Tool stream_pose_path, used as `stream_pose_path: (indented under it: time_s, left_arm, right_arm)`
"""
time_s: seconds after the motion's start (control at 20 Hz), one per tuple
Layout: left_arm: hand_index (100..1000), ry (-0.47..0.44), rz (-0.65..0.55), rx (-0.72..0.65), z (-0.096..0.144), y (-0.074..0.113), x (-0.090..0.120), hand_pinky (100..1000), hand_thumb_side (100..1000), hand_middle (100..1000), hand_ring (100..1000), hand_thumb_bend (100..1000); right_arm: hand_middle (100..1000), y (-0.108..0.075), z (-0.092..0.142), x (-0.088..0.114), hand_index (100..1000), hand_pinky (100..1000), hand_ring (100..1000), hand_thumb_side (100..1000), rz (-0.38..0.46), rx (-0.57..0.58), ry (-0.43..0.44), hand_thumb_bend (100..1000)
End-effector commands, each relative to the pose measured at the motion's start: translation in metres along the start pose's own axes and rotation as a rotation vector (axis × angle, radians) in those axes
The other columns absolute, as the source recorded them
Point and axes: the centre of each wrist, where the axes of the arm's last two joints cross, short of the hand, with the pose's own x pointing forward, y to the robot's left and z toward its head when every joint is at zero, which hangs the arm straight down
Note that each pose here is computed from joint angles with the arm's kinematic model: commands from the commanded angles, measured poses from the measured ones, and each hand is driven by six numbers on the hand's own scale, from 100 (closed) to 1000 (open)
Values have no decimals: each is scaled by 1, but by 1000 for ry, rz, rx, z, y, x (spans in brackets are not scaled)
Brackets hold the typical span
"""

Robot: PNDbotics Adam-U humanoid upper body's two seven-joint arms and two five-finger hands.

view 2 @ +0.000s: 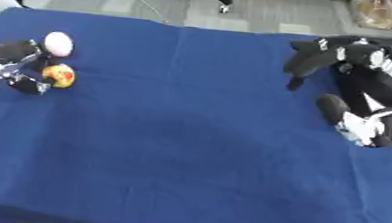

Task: Pick up the objects with one hand, pass them to the other hand, and then place them into the box on the other side of the table.

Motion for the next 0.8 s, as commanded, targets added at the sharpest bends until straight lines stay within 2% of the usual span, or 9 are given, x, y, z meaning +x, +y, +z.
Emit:
stream_pose_path:
  time_s: [0.05, 0.2, 0.45, 0.6, 0.8]
  left_arm:
    - [413, -9, 10, 93, 1, 21, -6, 673, 100, 348, 468, 100]
    - [392, -62, 16, 137, 4, 36, -4, 676, 106, 346, 468, 100]
    - [384, -197, 22, 253, 19, 77, 8, 681, 114, 344, 468, 100]
    - [385, -311, 24, 324, 32, 103, 24, 683, 114, 345, 469, 100]
    - [389, -497, 39, 401, 53, 132, 59, 682, 112, 348, 471, 100]
  right_arm:
    - [714, -6, -4, 5, 755, 1000, 627, 414, 136, 179, -135, 100]
    - [710, -4, -5, 4, 754, 1000, 626, 413, 126, 190, -133, 100]
    - [703, 2, -8, 1, 753, 1000, 621, 411, 95, 215, -137, 100]
    - [701, 7, -13, -1, 761, 1000, 619, 414, 71, 227, -148, 100]
    - [687, 17, -26, -3, 778, 1000, 633, 422, 10, 232, -175, 100]
